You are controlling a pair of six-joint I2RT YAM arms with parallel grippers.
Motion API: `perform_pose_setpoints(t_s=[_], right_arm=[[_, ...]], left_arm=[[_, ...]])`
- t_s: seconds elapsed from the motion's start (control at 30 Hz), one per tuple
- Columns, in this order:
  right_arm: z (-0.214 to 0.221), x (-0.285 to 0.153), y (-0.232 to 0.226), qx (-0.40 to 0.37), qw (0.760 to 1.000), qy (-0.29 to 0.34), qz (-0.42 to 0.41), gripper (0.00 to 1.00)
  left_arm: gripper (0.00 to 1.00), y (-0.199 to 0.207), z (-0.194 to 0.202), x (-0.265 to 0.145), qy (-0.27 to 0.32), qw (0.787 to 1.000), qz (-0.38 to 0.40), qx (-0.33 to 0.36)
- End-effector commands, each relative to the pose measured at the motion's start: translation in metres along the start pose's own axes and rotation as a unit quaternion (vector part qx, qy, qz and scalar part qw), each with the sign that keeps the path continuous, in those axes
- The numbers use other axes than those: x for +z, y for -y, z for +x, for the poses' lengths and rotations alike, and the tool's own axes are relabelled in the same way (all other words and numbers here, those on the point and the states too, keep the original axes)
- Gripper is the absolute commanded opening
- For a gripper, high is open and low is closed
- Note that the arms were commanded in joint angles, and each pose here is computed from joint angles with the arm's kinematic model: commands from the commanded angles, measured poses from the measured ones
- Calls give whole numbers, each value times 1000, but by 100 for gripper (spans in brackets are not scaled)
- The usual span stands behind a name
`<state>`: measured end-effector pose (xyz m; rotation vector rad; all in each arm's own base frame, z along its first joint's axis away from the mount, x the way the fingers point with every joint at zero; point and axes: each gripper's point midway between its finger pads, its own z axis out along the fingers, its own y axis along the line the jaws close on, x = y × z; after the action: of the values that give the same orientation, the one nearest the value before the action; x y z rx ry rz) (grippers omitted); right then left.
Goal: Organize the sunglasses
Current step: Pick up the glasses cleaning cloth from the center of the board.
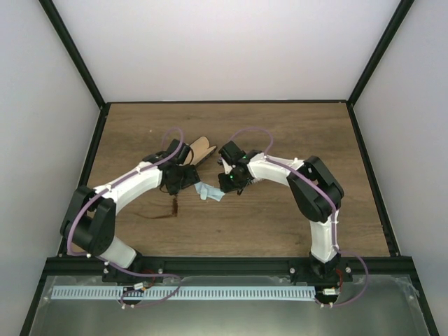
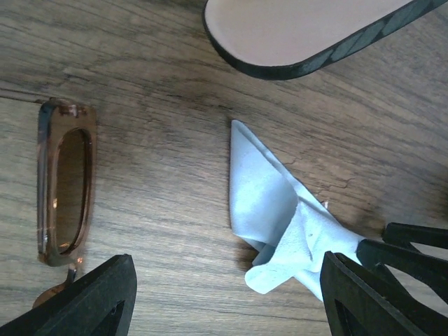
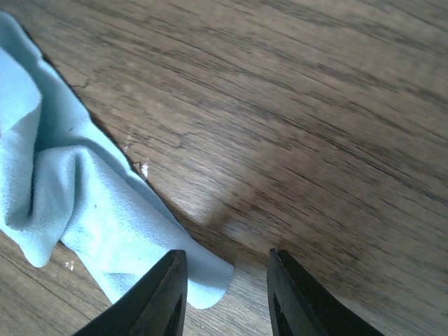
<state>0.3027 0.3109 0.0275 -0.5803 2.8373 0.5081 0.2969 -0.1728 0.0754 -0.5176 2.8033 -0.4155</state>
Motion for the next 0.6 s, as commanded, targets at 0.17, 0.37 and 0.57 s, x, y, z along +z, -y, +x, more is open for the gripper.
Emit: perform_pose_setpoints(t_s=[0.17,0.37,0.57], right_arm=[[1,-1,-10,-3,1000,-12,3,29],[6,-10,-16,-1,1000,-13,-9,32],[14,-7,-19,3,1000,-24,-17,31]], left_arm=[[75,-9,-1,-5,2,1000,-5,-4],[75,-7,-2,-3,1,1000,0,-6],[75,-9,0,-1,-3,1000,-2,-6]])
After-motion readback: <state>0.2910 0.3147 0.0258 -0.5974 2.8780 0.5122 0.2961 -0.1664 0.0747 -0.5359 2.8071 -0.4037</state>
